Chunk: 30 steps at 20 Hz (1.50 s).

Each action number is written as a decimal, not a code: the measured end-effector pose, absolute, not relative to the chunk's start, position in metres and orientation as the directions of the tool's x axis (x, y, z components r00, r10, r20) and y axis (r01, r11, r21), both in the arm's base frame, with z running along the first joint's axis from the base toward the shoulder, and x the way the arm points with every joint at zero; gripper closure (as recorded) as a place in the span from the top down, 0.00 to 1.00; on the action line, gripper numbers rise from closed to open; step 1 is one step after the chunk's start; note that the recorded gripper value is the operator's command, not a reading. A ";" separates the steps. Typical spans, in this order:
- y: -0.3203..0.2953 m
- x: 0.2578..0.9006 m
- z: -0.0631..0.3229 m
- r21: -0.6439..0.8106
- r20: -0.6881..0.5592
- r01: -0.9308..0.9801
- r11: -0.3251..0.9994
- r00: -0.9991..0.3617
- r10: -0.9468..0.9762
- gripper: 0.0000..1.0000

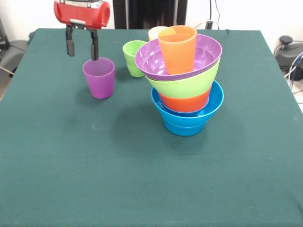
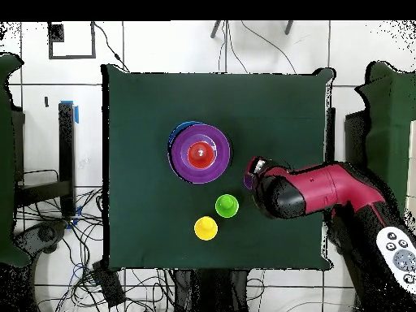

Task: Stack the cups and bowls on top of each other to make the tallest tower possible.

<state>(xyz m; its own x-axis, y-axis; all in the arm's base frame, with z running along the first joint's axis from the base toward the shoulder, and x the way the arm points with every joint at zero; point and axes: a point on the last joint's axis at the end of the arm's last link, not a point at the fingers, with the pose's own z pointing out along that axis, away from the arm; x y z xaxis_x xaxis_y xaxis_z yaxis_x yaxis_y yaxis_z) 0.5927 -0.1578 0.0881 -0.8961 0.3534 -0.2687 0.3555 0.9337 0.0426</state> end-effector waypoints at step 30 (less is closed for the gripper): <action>-0.155 0.613 0.136 0.053 -0.295 0.356 0.933 -0.887 0.356 1.00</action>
